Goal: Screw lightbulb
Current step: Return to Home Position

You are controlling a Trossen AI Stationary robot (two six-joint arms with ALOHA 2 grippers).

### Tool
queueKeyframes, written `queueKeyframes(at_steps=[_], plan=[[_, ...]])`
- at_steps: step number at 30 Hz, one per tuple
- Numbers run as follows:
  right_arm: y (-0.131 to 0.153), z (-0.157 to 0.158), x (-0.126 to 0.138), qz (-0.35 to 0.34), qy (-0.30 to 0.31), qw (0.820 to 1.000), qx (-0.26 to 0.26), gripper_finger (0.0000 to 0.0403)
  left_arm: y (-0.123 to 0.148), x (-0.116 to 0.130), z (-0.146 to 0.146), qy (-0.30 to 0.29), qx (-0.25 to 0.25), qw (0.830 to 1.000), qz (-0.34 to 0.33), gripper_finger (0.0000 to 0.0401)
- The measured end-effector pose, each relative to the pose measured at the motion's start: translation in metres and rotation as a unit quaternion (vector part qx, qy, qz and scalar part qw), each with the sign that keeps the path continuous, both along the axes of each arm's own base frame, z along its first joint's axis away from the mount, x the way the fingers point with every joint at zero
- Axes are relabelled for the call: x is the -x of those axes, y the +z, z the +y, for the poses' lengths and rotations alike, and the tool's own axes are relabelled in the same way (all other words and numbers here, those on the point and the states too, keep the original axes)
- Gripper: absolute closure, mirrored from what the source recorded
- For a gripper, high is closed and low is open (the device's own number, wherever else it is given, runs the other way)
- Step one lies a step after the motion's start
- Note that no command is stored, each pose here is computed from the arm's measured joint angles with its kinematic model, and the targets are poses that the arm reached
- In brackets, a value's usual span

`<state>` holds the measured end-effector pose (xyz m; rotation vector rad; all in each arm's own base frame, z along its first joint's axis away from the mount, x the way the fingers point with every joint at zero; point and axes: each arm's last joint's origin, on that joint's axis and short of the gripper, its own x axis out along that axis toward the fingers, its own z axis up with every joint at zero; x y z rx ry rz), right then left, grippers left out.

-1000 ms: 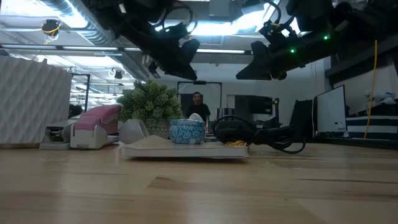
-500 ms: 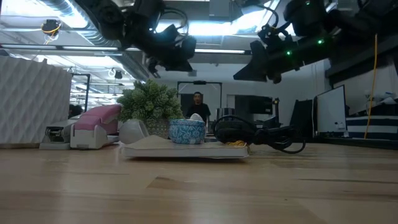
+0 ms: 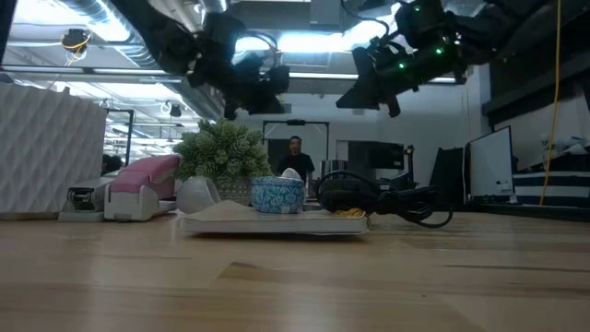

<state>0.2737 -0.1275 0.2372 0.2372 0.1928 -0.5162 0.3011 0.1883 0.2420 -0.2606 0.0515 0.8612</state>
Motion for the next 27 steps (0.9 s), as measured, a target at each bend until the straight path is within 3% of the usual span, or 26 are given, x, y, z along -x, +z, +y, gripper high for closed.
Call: queueKeyframes(at_steps=[7, 12, 18, 23, 27], plan=[[0.021, -0.034, 0.009, 0.037, -0.006, 0.999, -0.007, 0.0391, -0.033, -0.018, 0.006, -0.039, 0.038, 0.998, 0.013, 0.0401], [0.020, -0.050, 0.020, 0.036, 0.023, 0.999, -0.032, 0.0391, -0.037, -0.021, 0.005, -0.084, 0.050, 0.995, 0.013, 0.0401], [0.029, -0.047, 0.026, 0.008, 0.104, 0.994, -0.044, 0.0391, -0.005, -0.015, -0.005, -0.173, 0.031, 0.984, -0.025, 0.0401], [0.048, -0.035, 0.040, -0.002, 0.128, 0.991, -0.043, 0.0391, 0.030, -0.002, -0.021, -0.217, 0.011, 0.975, -0.049, 0.0401], [0.066, -0.021, 0.059, -0.002, 0.129, 0.991, -0.041, 0.0391, 0.055, 0.018, -0.039, -0.232, -0.008, 0.973, -0.007, 0.0401]])
